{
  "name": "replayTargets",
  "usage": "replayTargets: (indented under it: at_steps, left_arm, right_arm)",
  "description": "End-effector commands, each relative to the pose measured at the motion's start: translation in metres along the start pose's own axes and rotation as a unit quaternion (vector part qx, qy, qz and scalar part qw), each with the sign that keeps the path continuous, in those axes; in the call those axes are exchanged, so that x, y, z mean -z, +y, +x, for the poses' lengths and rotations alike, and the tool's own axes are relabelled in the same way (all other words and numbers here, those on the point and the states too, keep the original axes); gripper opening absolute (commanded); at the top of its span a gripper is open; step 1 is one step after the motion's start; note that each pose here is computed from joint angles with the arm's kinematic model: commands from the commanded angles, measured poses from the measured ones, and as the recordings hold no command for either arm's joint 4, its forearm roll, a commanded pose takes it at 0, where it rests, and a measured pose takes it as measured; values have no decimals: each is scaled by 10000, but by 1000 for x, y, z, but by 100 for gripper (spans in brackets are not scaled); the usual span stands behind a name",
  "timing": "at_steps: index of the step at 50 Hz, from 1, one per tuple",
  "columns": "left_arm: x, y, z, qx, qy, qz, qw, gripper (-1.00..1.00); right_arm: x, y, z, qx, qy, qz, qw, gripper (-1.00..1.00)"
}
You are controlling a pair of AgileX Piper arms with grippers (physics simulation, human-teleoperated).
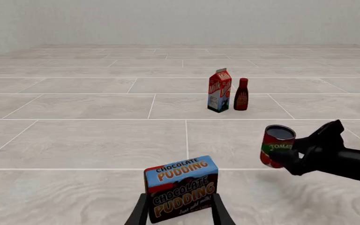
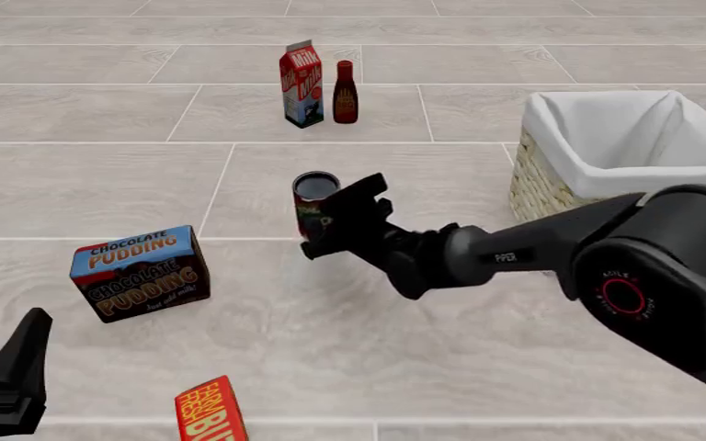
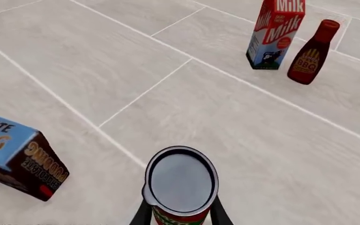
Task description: Pick the tomato sauce and place it in the basket.
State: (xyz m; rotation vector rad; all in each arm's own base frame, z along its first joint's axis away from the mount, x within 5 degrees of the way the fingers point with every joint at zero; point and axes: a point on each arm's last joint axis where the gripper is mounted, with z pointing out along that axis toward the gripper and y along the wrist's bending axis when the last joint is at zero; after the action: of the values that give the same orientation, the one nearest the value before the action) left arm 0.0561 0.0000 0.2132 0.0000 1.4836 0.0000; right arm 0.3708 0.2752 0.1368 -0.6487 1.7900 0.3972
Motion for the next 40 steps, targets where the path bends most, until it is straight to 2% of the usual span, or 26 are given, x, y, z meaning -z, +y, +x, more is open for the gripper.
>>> replayTargets:
  at_steps: [1, 5, 30, 40]
  left_arm:
    - [0, 0, 0, 0, 0, 0, 10000, 100]
    - [0, 0, 0, 0, 0, 0, 10000, 100]
    - [0, 0, 0, 0, 0, 0, 10000, 100]
    - [0, 0, 0, 0, 0, 0, 10000, 100]
  right_arm:
    - [15, -1, -18, -15, -114, 11, 9999, -100]
    - [26, 0, -25, 70, -161, 1, 9998, -100]
    - [62, -5, -47, 181, -295, 46, 9994, -100]
    - [74, -9, -64, 239, -370, 92, 9990, -100]
